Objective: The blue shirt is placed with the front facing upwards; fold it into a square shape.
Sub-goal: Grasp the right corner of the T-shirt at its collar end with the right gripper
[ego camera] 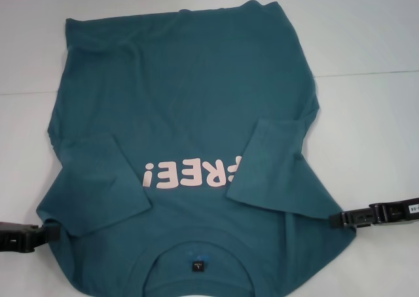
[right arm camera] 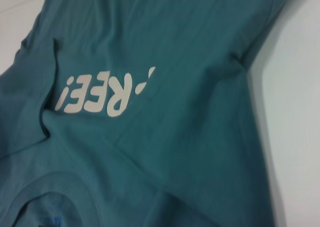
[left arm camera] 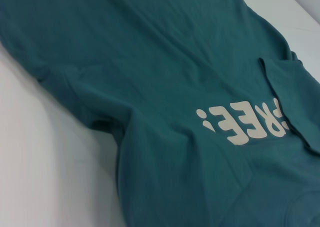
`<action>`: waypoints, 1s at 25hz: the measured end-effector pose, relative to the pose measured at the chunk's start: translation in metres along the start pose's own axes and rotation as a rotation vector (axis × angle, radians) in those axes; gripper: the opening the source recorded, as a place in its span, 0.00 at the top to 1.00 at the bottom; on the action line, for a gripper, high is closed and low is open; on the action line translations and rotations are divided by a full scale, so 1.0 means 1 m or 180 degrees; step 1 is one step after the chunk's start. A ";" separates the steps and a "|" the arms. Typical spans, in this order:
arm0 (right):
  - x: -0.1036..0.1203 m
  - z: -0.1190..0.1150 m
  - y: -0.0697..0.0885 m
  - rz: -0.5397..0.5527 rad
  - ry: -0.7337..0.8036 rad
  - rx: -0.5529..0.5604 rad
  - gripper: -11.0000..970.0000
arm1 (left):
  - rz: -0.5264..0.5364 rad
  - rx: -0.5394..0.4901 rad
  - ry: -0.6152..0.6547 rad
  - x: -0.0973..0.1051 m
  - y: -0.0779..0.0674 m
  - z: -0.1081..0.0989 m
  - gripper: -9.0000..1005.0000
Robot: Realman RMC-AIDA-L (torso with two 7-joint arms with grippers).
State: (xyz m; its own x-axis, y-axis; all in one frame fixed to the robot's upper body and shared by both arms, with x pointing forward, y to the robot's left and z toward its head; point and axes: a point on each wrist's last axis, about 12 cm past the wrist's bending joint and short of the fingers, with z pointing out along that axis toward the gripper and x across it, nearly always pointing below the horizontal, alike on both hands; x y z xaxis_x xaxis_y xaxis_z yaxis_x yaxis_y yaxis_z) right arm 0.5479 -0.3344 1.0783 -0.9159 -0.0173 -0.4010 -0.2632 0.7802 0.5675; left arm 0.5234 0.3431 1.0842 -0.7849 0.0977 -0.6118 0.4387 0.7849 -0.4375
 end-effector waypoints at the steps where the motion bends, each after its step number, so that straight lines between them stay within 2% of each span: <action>1: 0.000 0.001 0.001 -0.0007 0.0013 0.0008 0.06 | 0.0001 -0.0001 -0.0001 0.000 0.000 0.000 0.97; 25: -0.008 0.003 0.006 -0.0042 0.0125 0.0050 0.06 | -0.0004 -0.0042 -0.0016 -0.001 0.002 -0.001 0.97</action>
State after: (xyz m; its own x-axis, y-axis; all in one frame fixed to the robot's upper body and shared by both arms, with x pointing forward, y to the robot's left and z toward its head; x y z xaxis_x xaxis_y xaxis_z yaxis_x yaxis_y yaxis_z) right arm 0.5542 -0.3278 1.0821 -0.9237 -0.0519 -0.3796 -0.2707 0.7894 0.5510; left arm 0.5245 0.3454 1.0842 -0.7833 0.0937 -0.6146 0.4319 0.7930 -0.4296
